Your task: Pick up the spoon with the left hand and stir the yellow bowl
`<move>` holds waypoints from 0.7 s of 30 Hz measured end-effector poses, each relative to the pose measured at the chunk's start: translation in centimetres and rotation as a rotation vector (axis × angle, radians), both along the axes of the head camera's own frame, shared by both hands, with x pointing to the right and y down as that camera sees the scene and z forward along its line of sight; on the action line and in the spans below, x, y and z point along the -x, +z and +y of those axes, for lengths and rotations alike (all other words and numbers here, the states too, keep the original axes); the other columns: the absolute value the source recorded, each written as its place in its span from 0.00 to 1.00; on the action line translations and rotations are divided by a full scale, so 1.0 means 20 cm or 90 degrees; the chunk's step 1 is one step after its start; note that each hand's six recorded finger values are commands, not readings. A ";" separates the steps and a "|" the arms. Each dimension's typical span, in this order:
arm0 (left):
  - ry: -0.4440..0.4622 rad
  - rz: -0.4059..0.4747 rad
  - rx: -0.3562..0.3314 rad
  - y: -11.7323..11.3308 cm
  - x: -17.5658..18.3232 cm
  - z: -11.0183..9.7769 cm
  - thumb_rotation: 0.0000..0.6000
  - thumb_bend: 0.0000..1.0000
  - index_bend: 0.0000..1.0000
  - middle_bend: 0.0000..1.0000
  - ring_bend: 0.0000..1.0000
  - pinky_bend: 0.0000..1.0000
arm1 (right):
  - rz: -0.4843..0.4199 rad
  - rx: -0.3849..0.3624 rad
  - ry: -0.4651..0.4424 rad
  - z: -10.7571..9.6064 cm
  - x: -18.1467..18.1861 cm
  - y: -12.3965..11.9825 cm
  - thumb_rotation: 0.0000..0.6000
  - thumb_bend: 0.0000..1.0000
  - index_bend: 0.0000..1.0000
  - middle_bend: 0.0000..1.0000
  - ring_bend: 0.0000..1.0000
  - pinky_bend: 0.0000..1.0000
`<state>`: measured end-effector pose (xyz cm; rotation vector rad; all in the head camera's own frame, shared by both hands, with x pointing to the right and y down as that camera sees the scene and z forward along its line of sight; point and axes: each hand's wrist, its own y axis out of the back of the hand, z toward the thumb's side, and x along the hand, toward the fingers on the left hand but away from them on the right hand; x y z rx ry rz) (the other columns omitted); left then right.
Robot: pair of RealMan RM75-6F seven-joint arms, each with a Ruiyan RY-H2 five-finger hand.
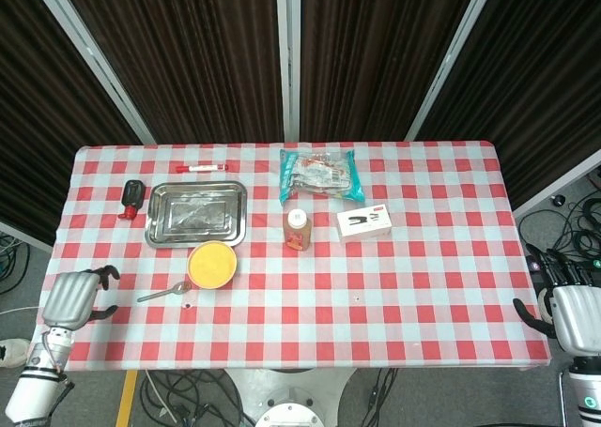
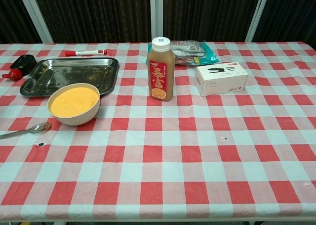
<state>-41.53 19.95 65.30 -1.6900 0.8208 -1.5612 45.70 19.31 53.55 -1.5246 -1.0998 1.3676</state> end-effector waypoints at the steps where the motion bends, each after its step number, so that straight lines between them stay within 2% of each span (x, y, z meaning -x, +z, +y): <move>1: 0.006 0.007 0.016 0.03 -0.03 -0.01 1.00 0.17 0.53 0.89 0.90 1.00 | 0.000 0.001 -0.001 -0.01 0.00 0.00 1.00 0.20 0.10 0.26 0.13 0.20; 7: -0.004 0.031 0.084 0.19 -0.15 -0.07 1.00 0.18 0.53 0.97 0.96 1.00 | 0.002 0.004 0.000 -0.02 0.00 0.01 1.00 0.20 0.10 0.26 0.13 0.20; 15: -0.044 0.027 0.135 0.34 -0.23 -0.09 1.00 0.19 0.53 1.00 0.99 1.00 | 0.005 0.008 0.006 -0.02 -0.02 0.02 1.00 0.20 0.10 0.27 0.13 0.20; 21: -0.069 0.032 0.147 0.37 -0.26 -0.07 1.00 0.30 0.53 1.00 1.00 1.00 | 0.001 0.010 0.005 -0.02 -0.02 0.03 1.00 0.20 0.10 0.27 0.13 0.20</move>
